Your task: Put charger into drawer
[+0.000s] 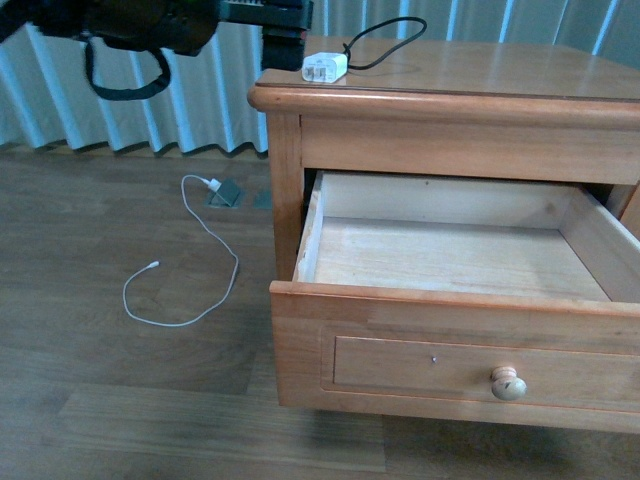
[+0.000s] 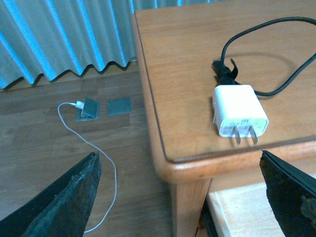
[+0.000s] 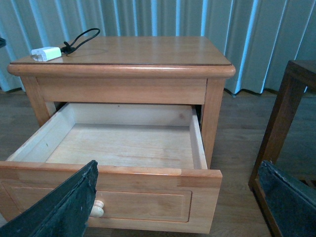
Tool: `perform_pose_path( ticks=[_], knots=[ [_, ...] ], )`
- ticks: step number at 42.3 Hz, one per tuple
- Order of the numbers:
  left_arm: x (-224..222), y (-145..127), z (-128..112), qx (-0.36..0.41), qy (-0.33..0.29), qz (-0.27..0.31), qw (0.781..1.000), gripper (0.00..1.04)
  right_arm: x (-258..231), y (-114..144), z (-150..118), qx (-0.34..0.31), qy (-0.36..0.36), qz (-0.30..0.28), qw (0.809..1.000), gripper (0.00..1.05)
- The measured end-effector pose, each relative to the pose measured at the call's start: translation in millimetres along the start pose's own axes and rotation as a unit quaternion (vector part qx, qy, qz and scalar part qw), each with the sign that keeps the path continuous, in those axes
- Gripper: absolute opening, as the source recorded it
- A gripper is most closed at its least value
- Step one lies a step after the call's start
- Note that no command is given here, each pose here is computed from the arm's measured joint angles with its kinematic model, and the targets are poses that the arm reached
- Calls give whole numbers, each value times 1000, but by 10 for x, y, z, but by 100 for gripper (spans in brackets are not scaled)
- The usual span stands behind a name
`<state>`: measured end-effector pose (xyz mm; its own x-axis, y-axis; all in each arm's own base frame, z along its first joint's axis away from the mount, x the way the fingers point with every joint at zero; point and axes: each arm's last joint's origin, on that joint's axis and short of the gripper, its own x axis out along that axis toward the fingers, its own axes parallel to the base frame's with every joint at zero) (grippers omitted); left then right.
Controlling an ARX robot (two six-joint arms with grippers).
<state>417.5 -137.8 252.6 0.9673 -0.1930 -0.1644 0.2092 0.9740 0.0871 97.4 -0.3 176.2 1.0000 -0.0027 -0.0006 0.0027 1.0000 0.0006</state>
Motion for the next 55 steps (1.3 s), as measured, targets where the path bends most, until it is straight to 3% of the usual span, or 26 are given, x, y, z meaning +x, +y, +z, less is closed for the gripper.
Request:
perform_pose_path(
  ticks=[14, 34, 51, 55],
  knots=[
    [751, -474, 132, -7, -11, -35, 999, 99, 0, 0, 0, 0, 0, 0, 1000, 96],
    [1022, -543, -4, -1, 27, -5, 1000, 98, 0, 0, 0, 0, 0, 0, 1000, 96],
    [1015, -602, 10, 14, 38, -7, 999, 43, 0, 0, 0, 0, 0, 0, 1000, 96],
    [997, -599, -1, 13, 35, -8, 999, 40, 0, 0, 0, 0, 0, 0, 1000, 96]
  ],
)
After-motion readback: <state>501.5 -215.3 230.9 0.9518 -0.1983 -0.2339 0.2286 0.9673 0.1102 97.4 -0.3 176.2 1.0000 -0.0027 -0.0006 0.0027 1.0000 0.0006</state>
